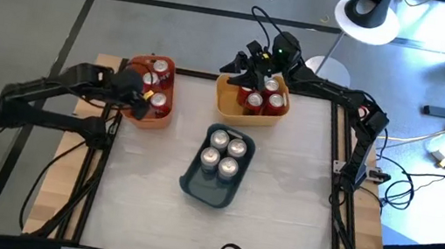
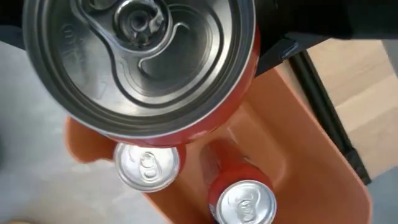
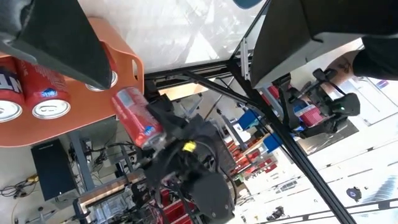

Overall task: Sort soda cans
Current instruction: Put the orange soda can into the orange bin

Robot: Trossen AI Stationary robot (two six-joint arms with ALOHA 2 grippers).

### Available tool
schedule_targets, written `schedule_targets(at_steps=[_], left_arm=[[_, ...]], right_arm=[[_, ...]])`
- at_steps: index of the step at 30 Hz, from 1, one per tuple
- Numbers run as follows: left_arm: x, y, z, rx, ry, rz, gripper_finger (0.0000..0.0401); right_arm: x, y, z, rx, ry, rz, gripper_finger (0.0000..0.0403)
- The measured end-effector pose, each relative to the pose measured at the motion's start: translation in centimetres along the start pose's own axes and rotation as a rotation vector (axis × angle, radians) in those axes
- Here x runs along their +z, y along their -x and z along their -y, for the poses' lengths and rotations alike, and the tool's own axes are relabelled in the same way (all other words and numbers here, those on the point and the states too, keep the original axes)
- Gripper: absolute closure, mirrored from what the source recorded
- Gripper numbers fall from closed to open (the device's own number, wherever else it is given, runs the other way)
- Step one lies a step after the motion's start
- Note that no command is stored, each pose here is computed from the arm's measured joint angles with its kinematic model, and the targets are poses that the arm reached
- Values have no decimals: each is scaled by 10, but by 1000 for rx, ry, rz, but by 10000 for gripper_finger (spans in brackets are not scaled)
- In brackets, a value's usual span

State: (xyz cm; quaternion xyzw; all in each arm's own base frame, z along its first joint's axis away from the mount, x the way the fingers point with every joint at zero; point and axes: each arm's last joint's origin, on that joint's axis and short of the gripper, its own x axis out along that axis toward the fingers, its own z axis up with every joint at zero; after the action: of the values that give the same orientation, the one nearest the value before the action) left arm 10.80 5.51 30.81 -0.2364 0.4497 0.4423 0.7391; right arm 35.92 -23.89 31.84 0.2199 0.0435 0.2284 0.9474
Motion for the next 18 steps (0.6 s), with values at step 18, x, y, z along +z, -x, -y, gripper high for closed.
schedule_targets(at_steps=[18], left_arm=[[-23, -87, -6, 95, 122, -18, 97]], right_arm=[[0, 0, 1, -22, 0, 11, 22]])
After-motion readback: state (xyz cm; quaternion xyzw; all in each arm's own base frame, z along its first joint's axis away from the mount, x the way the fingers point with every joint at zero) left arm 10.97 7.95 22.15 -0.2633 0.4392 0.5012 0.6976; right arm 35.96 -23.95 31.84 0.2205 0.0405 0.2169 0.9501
